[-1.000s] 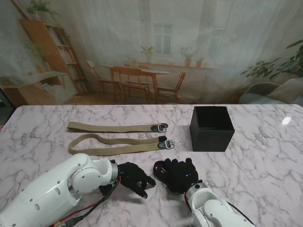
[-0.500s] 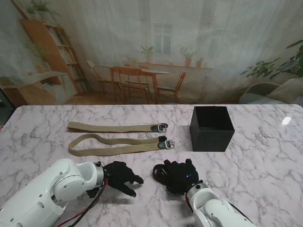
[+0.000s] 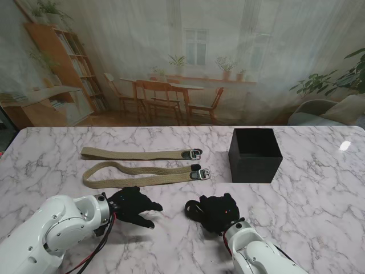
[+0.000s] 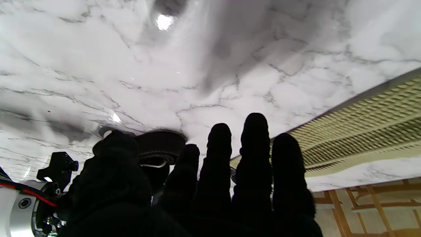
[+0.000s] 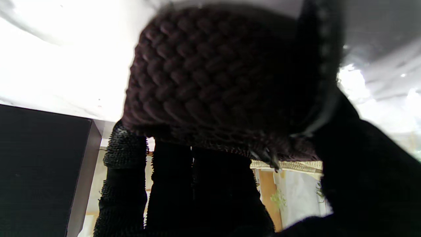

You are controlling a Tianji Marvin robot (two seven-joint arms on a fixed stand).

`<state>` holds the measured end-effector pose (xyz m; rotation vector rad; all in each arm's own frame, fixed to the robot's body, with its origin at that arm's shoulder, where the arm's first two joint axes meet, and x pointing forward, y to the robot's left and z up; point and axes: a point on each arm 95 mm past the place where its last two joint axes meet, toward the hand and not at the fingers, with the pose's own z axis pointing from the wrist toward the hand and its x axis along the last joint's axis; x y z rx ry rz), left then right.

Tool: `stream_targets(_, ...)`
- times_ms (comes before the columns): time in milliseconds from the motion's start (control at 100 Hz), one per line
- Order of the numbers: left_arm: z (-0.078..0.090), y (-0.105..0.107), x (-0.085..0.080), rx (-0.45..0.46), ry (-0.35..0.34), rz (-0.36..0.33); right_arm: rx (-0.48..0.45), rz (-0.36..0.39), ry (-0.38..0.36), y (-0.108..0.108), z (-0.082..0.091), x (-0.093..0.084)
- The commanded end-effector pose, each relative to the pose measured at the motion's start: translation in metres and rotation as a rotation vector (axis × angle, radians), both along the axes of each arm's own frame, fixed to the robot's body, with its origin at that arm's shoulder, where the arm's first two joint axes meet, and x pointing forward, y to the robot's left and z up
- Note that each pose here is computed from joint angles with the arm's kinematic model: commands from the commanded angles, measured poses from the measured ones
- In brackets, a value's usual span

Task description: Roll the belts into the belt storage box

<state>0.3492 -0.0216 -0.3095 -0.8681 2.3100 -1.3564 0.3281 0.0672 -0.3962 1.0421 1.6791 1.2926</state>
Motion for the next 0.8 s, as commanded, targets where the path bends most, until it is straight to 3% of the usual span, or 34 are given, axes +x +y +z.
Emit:
stream_targets(0,0.004,0.004,0.001,0.002,-0.022,0.013,0.010,-0.002,-0.014,-0.001,0.001,-0.001)
stream_targets(200,0.009,0.020,0.010,0.004,-0.086,0.090,0.022,0.026,-0.075,-0.005,0.019,0.000)
stream_targets(440,0.001,0.037,0.020,0.013,-0.143,0.217,0.029,0.055,-0.206,-0.017,0.059,0.010)
stream_targets(610,-0.003,0.048,0.022,0.007,-0.187,0.281,0.028,0.040,-0.325,-0.030,0.098,0.027)
stream_targets(790,-0.004,0.051,0.021,0.002,-0.205,0.299,0.006,0.016,-0.428,-0.048,0.136,0.052)
